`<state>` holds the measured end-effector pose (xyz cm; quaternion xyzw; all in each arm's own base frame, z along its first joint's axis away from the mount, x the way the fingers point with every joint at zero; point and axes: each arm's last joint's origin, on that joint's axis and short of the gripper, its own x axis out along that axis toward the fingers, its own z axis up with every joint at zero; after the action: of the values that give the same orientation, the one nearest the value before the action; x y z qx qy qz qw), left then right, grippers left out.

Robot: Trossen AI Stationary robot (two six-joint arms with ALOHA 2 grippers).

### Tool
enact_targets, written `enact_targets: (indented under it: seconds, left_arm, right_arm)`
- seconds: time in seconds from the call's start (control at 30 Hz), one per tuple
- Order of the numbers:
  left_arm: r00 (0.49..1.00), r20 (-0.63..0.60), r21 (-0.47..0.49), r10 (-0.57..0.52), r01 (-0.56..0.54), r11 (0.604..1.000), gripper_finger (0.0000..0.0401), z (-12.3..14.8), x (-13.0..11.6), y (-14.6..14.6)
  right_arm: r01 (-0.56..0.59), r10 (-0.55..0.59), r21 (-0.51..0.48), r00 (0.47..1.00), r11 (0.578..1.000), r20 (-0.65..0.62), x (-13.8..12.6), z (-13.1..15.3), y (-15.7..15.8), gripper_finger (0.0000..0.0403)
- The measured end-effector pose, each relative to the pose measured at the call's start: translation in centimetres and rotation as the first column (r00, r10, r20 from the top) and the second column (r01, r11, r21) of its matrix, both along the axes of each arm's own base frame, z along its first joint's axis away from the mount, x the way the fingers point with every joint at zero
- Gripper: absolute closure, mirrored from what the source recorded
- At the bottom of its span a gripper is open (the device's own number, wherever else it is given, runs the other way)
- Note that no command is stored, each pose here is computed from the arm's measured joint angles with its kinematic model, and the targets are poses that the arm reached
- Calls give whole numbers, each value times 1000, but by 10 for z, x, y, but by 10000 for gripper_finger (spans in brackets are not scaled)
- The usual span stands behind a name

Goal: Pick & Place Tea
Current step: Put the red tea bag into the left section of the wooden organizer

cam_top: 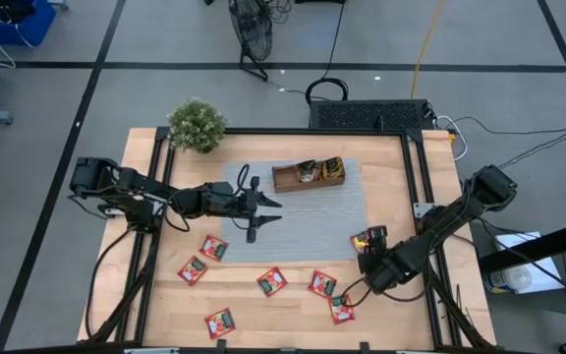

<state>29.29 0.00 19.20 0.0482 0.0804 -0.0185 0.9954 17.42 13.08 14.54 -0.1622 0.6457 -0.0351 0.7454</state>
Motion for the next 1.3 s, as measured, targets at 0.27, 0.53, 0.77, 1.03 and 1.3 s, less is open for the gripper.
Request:
enact_targets:
  seconds: [0.27,0.53,0.77,1.03,1.3]
  left_arm:
    - [1000,0,0,0,0,1000,249,0,0,0]
    - [1000,0,0,0,0,1000,249,0,0,0]
    - [1000,0,0,0,0,1000,249,0,0,0]
    - [1000,0,0,0,0,1000,249,0,0,0]
    - [1000,0,0,0,0,1000,249,0,0,0]
  right_arm:
    - [12,-12,-16,1000,1000,23,2,-8,-10,210]
    - [-19,15,67,998,998,57,13,-9,-10,250]
    - [7,-15,147,999,989,52,15,-15,-15,311]
    - [-15,5,161,998,987,62,17,-16,-14,392]
    - [-42,33,99,995,994,97,17,-13,-12,400]
